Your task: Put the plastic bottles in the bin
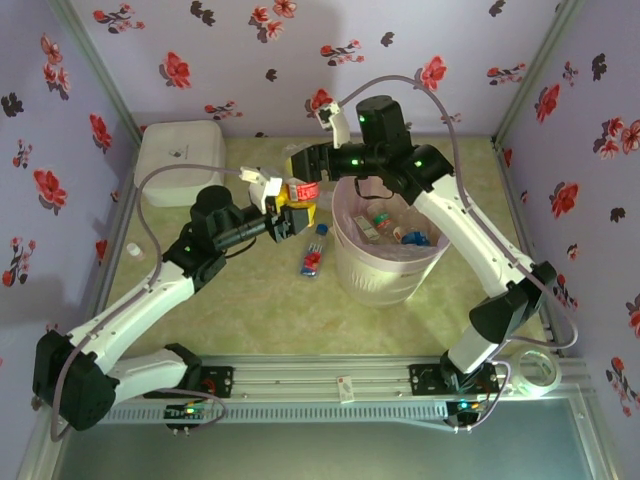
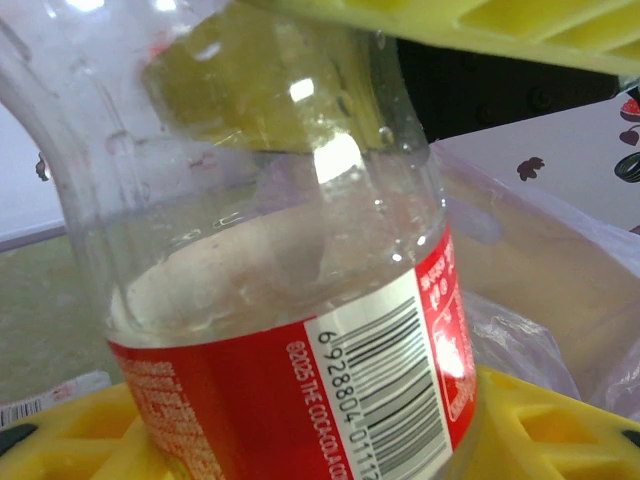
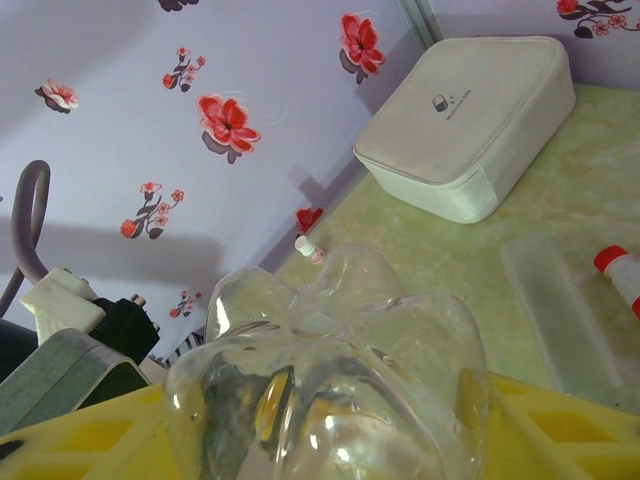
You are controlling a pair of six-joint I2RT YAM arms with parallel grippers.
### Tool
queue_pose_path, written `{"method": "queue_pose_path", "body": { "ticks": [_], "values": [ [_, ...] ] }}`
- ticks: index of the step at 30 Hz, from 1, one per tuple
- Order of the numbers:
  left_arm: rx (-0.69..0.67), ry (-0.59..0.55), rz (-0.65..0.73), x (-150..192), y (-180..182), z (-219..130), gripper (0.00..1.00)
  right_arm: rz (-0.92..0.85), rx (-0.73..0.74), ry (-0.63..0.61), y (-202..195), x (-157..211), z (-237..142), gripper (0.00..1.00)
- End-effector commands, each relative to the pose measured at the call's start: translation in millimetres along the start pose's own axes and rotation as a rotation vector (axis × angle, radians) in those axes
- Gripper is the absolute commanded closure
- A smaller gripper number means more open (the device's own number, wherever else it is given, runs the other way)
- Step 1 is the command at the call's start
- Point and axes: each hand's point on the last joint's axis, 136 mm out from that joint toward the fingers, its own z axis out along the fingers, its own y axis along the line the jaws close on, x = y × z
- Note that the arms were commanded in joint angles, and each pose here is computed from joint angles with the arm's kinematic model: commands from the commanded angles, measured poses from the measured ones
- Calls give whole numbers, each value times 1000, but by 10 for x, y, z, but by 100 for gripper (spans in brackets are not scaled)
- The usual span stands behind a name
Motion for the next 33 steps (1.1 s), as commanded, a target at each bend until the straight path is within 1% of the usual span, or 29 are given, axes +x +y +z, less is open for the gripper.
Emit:
{"method": "queue_pose_path", "body": {
  "ticks": [1, 2, 3, 4, 5, 8, 12, 16, 21, 25, 28, 33],
  "values": [
    [39, -44, 16, -95, -87, -12, 71, -27, -17, -34, 78, -91, -48, 36],
    [37, -45, 15, -93, -84, -12, 50, -29, -16, -39, 84, -102, -59, 37],
    [34, -44, 15, -86, -77, -16, 26, -31, -13, -44, 83, -118, -71, 37],
    [30, -43, 18, -82, -67, -24, 11, -35, -10, -51, 85, -137, -85, 38],
    [22, -42, 22, -67, -51, -35, 1, -44, -5, -62, 88, -167, -113, 39],
    [-6, -43, 19, -36, 8, -89, 0, -67, 12, -101, 108, -273, -216, 40],
    [-34, -40, 13, 1, 55, -185, 0, -113, 84, -183, 108, -444, -473, 42],
    [-115, -8, 0, 145, 215, -274, 0, -142, 153, -253, 108, -563, -819, 43],
    [-224, 33, -65, 374, 466, -313, 0, -158, 272, -327, 75, -638, -1326, 43],
    [-303, 97, -106, 608, 659, -278, 2, -142, 386, -297, -82, -506, -1637, 44],
    [-355, 148, -127, 755, 773, -263, 3, -137, 483, -244, -210, -357, -1802, 45],
    [-504, 214, -187, 1012, 1039, -325, 4, -147, 570, -124, -307, -110, -1913, 47]
  ]
}}
